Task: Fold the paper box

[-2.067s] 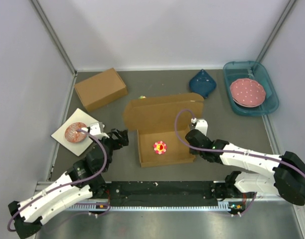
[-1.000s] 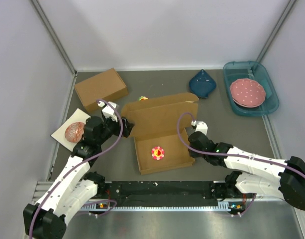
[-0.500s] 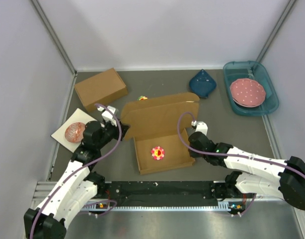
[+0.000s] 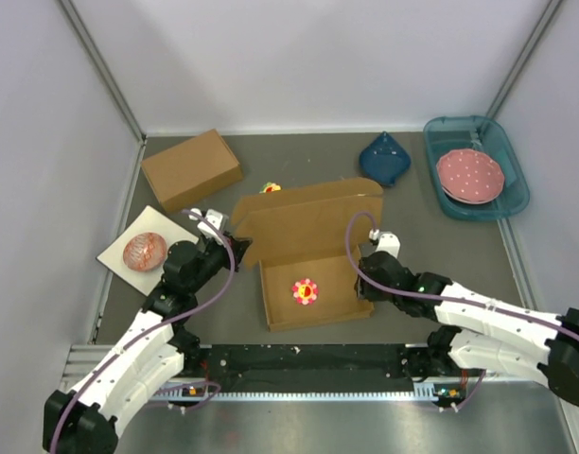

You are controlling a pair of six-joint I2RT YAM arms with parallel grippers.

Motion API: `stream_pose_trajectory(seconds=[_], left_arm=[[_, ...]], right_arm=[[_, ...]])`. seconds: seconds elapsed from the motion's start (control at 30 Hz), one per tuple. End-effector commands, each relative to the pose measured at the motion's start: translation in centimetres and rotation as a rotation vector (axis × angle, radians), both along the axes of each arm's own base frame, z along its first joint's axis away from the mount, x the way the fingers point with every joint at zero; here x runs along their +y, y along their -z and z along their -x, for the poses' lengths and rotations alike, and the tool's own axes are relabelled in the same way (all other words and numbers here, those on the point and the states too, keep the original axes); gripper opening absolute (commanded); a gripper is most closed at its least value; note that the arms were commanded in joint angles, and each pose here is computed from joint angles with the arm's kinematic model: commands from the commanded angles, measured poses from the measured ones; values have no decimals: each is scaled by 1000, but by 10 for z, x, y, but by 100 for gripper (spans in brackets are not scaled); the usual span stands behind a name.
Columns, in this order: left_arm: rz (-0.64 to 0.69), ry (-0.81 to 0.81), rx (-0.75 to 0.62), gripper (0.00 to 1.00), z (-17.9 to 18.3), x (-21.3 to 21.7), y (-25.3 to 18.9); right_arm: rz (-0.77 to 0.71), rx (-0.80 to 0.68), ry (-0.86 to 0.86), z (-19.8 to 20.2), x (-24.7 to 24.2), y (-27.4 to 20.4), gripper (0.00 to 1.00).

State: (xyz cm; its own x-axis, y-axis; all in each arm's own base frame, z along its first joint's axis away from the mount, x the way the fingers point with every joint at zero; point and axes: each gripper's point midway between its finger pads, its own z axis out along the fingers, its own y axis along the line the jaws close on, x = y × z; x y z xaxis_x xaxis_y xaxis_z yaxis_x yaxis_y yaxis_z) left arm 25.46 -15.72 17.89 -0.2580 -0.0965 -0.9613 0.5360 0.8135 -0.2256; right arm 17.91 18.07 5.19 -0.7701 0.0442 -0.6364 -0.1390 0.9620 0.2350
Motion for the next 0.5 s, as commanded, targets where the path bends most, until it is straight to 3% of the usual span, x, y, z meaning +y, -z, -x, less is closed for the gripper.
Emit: stream_pose_trajectory(seconds=[0.0, 0.23, 0.47], left_arm=[[17, -5, -69, 0, -5, -2, -20], [-22, 0, -58, 0, -10, -3, -20], [-126, 51, -91, 0, -19, -8, -29]], right_arm=[[-120, -112, -18, -8, 14, -66, 45], [-37, -340, 11, -22, -25, -136, 55], [117, -509, 79, -48, -63, -162, 64]])
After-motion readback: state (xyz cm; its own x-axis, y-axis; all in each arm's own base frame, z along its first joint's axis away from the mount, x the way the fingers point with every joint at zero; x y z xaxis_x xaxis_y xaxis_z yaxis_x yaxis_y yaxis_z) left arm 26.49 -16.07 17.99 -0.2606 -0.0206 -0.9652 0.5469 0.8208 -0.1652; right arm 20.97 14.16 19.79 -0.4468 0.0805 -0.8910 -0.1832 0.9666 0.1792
